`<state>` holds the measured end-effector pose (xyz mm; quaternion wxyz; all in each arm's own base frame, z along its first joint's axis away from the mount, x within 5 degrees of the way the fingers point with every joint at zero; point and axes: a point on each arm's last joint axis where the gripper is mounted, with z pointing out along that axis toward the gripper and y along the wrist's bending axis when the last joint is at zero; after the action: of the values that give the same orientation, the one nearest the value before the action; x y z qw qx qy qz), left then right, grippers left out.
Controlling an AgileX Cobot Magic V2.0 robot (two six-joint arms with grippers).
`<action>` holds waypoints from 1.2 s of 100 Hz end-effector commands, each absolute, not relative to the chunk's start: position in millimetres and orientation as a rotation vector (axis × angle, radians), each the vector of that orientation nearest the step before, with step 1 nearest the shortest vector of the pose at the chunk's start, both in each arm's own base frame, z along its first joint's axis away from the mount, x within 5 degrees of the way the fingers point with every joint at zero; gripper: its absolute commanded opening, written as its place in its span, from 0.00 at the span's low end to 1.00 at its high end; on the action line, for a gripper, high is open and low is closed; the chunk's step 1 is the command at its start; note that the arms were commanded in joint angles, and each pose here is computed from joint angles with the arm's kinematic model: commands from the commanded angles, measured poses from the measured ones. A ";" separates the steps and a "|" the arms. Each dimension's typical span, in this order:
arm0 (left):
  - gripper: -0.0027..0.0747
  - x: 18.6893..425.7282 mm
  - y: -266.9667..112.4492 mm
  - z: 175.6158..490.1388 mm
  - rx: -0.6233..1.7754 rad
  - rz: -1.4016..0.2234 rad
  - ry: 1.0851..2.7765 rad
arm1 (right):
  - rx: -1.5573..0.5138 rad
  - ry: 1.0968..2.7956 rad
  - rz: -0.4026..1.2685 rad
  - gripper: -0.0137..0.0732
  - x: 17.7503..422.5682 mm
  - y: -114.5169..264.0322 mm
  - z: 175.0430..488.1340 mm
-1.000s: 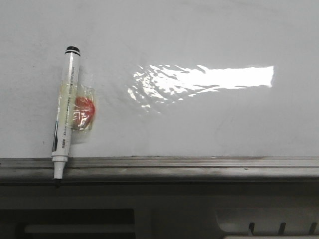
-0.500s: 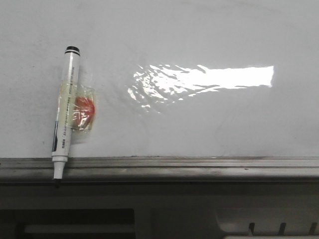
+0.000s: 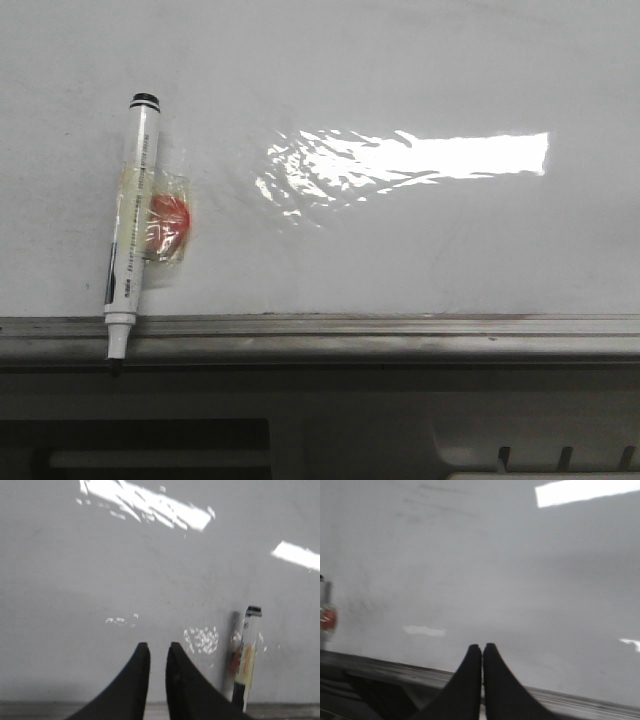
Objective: Write number 9 on whiteboard
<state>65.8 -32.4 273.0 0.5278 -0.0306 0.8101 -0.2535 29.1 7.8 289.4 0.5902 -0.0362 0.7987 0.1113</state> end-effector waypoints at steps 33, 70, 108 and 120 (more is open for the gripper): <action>0.51 105.4 -78.3 285.9 0.361 -0.796 2.157 | -0.106 1.824 0.192 0.63 28.8 4.3 341.3; 0.50 135.1 -130.1 263.2 0.331 -0.889 2.192 | -0.115 1.815 0.137 0.65 30.1 1.5 341.9; 0.18 155.7 -143.5 233.0 0.285 -0.796 2.309 | -0.115 1.821 0.136 0.65 30.0 1.4 341.4; 0.02 158.2 -145.1 227.8 0.281 -0.783 2.332 | -0.115 1.827 0.136 0.65 29.9 1.4 340.9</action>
<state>148.8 -142.8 219.7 0.2922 0.1223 0.8995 -0.3008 26.7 1.6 327.1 0.5786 -0.0441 0.8118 0.0657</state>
